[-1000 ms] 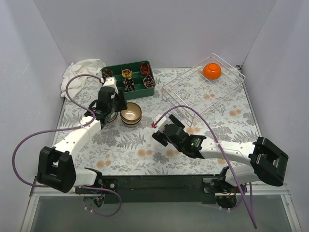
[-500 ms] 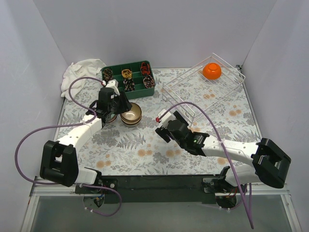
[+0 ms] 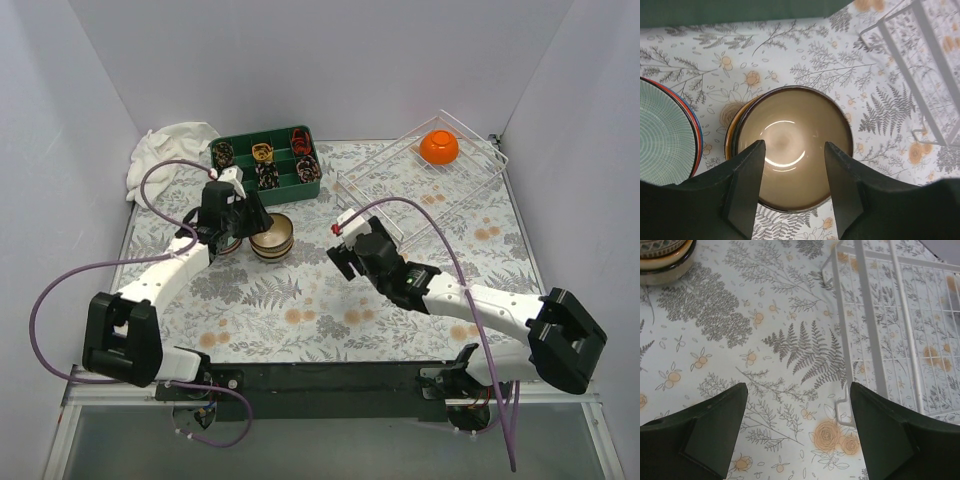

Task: Unload the bowls from the dish rack

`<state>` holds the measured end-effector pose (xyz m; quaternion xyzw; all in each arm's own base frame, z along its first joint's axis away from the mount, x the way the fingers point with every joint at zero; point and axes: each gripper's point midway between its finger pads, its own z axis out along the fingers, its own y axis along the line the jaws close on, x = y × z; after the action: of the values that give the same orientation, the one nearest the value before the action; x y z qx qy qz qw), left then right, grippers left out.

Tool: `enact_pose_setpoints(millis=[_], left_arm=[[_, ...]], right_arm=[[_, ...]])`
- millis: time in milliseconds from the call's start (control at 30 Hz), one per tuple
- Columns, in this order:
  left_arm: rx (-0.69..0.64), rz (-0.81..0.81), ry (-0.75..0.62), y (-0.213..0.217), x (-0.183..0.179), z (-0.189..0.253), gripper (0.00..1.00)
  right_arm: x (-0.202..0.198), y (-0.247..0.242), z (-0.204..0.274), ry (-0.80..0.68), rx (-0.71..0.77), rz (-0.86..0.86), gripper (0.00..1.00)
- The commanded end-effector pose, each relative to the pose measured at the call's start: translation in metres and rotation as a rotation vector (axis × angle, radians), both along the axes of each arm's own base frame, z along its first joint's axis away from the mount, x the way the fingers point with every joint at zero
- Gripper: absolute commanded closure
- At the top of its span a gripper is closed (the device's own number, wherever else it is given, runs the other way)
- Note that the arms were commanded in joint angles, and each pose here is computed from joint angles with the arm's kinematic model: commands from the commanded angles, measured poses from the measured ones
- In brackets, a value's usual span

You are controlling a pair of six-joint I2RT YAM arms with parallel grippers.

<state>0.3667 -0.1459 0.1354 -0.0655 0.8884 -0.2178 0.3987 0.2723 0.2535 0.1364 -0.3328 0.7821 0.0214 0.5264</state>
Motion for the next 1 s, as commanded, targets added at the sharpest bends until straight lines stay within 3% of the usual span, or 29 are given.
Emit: enact_pose_setpoints(millis=[0,333,467,767,967], left_arm=[[-0.003,-0.010,-0.162,0.006,0.000,0.053,0.50],[0.051,0.028,-0.300,0.024,-0.008,0.092,0.42],[0.082,0.076,-0.345,0.036,-0.011,0.103,0.32],[0.138,0.188,-0.401,0.061,-0.017,0.116,0.02],[0.164,0.178,-0.376,0.062,-0.014,0.108,0.02]], right_arm=[[0.034,-0.005,0.062,-0.099,0.134,-0.100,0.09],[0.134,-0.108,0.112,-0.150,0.330,-0.479,0.07],[0.173,-0.158,0.116,-0.135,0.426,-0.603,0.07],[0.251,-0.230,0.077,-0.007,0.651,-0.796,0.04],[0.293,-0.253,0.061,0.009,0.751,-0.867,0.02]])
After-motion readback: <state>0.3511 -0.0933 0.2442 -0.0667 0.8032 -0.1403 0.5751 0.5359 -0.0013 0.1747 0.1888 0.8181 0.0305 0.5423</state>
